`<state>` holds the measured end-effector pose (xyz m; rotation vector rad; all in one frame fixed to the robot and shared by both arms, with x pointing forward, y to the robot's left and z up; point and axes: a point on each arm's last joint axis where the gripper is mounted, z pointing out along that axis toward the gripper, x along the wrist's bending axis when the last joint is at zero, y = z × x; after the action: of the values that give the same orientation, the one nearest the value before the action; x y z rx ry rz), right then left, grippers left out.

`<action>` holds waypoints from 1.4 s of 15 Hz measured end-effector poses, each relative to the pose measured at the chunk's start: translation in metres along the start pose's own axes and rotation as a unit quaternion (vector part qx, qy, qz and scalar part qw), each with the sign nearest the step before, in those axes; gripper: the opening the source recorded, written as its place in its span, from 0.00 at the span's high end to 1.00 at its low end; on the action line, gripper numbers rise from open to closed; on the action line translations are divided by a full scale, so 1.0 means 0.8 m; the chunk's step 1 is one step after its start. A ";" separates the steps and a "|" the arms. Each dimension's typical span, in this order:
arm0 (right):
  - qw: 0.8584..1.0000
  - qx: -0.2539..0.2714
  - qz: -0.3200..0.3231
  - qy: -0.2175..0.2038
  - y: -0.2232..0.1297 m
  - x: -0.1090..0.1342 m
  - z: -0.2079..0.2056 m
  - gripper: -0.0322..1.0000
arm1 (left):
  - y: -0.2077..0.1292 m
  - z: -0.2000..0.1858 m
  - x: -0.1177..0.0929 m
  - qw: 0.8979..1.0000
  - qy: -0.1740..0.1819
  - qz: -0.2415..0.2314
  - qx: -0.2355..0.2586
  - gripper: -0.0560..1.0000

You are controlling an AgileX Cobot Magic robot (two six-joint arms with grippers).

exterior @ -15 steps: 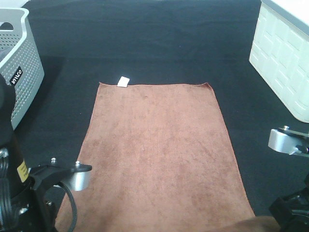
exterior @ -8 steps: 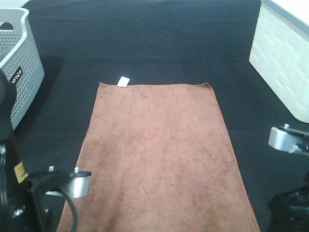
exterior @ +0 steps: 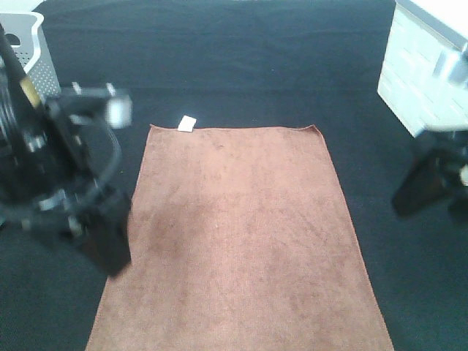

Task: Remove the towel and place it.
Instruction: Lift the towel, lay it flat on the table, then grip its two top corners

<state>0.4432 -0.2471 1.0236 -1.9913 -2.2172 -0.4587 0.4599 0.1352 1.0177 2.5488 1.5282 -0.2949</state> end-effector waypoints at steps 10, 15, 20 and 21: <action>0.998 -0.048 0.026 0.010 0.119 -0.003 0.020 0.31 | 0.097 -0.011 0.106 0.995 0.037 -0.066 -0.058 0.22; 1.000 -0.021 0.016 0.015 0.215 -0.012 0.058 0.31 | 0.170 0.004 0.131 0.994 0.047 -0.067 -0.072 0.22; 0.999 0.002 -0.028 0.018 0.290 -0.028 0.112 0.31 | 0.219 0.051 0.234 0.985 -0.007 -0.151 -0.080 0.22; 0.999 0.000 -0.031 0.018 0.300 -0.030 0.122 0.31 | 0.227 0.059 0.247 0.985 -0.008 -0.146 -0.089 0.22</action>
<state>0.6938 -0.2198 0.9577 -1.9034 -2.2616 -0.4982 0.7072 0.2078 0.9290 2.1827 1.8326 -0.2002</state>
